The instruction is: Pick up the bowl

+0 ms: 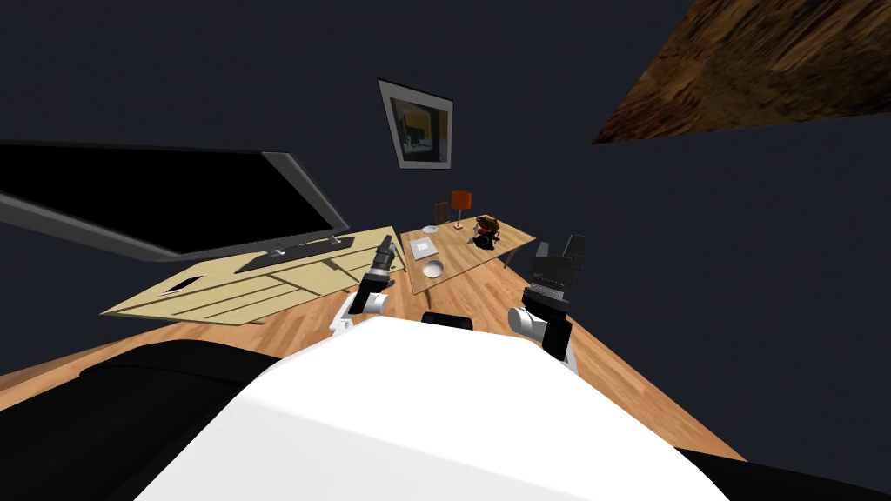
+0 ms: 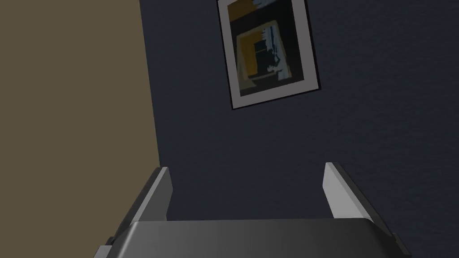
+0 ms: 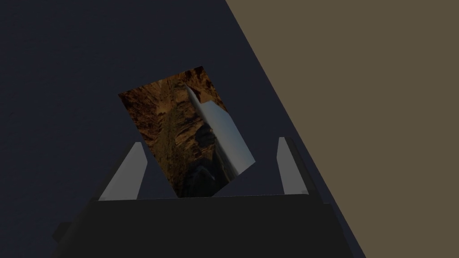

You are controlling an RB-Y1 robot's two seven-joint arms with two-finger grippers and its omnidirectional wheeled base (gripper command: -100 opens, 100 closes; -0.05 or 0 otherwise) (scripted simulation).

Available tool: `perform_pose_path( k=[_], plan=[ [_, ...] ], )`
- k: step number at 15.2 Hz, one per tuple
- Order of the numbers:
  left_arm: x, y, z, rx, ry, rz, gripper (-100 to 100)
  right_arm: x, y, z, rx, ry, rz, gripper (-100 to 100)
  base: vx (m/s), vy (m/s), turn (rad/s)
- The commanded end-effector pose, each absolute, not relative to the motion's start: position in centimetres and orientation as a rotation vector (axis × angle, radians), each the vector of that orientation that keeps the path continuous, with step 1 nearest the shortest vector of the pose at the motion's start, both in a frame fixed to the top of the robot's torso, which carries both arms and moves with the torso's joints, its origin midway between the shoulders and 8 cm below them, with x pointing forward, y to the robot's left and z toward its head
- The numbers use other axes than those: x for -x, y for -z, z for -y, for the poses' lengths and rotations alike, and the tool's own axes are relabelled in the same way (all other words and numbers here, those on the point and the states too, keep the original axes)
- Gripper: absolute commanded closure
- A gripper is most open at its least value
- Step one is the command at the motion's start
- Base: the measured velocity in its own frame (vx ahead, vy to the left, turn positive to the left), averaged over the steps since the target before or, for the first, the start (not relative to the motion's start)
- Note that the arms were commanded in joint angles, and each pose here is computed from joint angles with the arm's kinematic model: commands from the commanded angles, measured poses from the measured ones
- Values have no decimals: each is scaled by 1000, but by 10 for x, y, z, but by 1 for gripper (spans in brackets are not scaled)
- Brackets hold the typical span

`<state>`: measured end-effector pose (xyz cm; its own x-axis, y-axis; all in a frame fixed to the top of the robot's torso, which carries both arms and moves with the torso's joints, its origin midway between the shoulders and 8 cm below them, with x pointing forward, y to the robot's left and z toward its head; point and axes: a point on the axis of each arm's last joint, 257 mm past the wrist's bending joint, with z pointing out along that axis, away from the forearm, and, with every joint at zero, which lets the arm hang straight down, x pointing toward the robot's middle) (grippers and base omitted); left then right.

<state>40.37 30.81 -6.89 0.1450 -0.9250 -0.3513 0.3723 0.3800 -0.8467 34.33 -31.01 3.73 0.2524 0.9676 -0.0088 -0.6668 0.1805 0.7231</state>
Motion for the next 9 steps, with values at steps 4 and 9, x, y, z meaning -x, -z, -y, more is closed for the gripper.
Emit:
perform_pose_path(
  k=[4, 9],
  plan=[
    [-416, 99, -324, 747, 969, -1106, -100, -343, -37, 310, -680, -1235, -537, 0, 31, -54, -15],
    [-425, 130, -342, 822, 889, -1184, -100, -343, -37, 310, -680, -1235, -537, 0, 26, -40, -16]
  ],
)
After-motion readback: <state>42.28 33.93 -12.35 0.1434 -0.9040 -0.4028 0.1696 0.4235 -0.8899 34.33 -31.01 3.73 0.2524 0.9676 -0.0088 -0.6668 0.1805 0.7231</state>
